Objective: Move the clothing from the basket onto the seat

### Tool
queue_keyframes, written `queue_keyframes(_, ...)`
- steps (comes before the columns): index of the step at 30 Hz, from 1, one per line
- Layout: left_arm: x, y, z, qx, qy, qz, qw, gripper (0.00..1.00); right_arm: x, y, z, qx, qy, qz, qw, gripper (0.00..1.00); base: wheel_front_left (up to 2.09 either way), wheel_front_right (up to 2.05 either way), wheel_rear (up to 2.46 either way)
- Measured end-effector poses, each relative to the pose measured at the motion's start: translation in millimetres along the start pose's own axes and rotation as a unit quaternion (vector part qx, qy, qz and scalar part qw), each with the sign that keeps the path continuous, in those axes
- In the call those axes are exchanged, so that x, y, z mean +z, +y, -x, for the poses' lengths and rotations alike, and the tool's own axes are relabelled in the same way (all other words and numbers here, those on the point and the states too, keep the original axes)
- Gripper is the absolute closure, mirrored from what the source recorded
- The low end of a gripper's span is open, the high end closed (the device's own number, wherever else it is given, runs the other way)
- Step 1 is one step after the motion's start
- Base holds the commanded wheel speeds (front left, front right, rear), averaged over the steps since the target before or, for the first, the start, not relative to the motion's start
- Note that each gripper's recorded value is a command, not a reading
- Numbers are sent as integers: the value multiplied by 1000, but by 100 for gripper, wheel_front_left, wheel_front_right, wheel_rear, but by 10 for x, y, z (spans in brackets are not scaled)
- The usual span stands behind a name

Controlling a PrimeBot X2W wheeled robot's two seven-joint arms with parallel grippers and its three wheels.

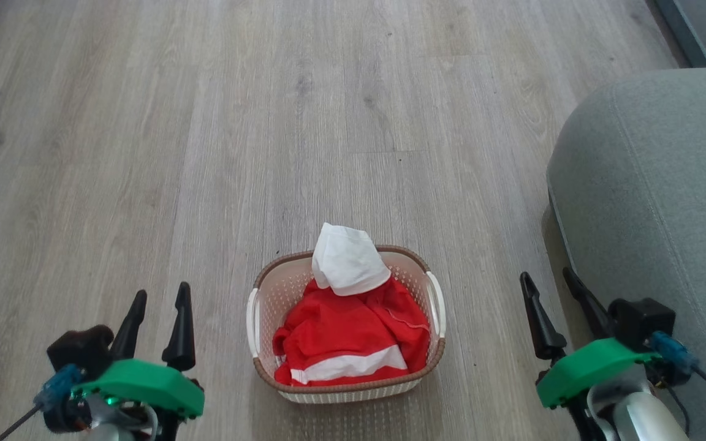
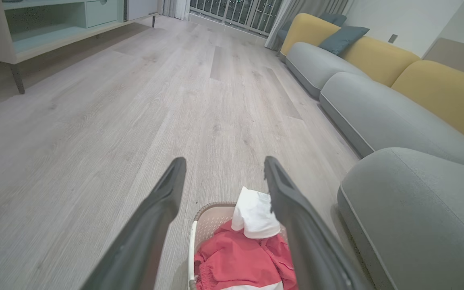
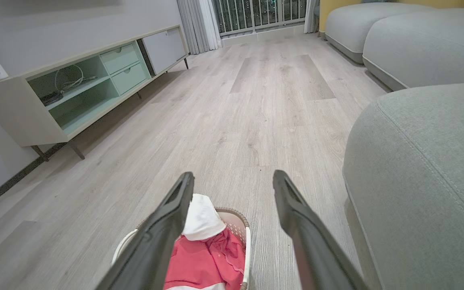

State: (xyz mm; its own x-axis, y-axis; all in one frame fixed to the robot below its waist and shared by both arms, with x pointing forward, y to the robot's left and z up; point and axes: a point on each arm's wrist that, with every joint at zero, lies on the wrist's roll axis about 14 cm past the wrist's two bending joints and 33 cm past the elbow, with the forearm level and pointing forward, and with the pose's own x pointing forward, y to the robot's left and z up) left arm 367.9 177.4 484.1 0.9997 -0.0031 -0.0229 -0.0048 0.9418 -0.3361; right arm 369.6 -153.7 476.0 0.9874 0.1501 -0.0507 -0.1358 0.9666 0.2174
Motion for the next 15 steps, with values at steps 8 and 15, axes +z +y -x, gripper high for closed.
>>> queue_keyframes(8, -1, -36, -12, -11, -5, -46, 999, 0, 11, 3, 14, 5, -5, 42, 999, 0, 0, 0, 0)
queue_keyframes(15, -3, -78, -26, -22, -9, -83, 996, 0, 9, 5, 25, 10, -6, 82, 997, 0, 0, 0, 0)
